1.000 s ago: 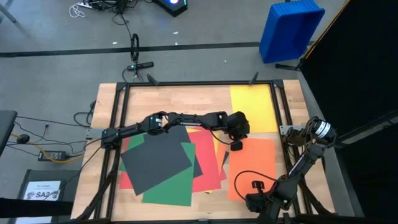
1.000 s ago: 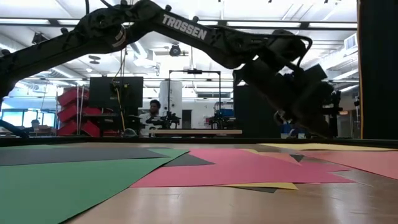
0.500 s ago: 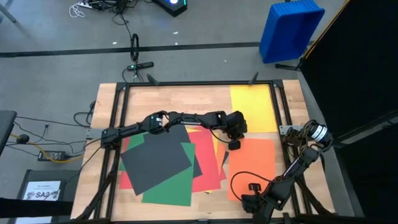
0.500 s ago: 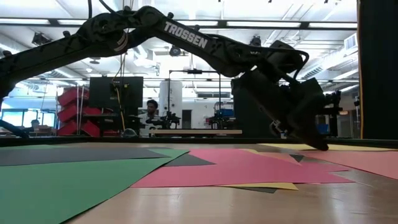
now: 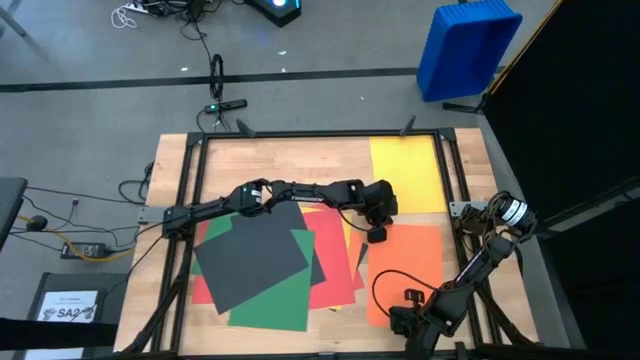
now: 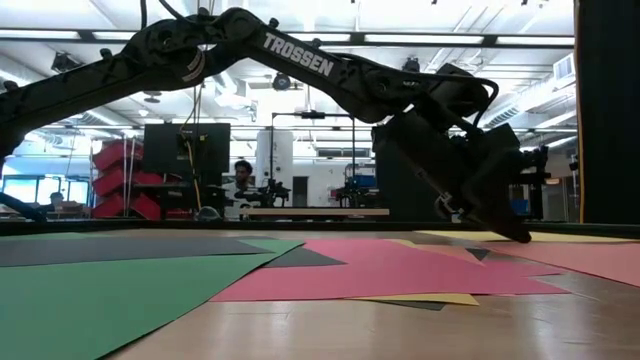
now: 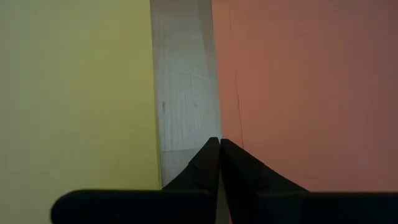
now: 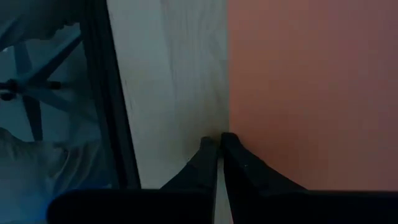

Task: Organize paper
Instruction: Stack the orange colored paper on top of the orange colored paper

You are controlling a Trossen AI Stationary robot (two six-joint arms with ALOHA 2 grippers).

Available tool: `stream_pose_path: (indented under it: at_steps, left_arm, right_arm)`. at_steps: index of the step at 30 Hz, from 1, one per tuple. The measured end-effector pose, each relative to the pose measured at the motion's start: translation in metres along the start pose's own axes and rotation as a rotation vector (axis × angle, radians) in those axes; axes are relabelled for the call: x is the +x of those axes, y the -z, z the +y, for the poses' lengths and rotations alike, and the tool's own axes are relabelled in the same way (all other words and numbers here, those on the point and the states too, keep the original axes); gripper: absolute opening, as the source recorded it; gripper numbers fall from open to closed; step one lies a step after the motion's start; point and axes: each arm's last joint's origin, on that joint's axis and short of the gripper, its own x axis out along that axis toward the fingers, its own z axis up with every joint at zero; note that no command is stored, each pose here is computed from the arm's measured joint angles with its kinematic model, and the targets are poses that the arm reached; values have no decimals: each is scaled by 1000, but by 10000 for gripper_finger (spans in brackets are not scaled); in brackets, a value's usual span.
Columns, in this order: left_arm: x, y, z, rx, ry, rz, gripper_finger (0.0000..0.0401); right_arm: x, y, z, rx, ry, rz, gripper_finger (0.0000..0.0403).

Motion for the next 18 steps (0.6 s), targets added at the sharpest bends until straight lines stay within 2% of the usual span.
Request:
stream_pose_path:
  at_steps: [18]
  left_arm:
    - [0, 2, -2, 0, 29, 22, 0]
  right_arm:
    - [-11, 12, -1, 46, 23, 53, 0]
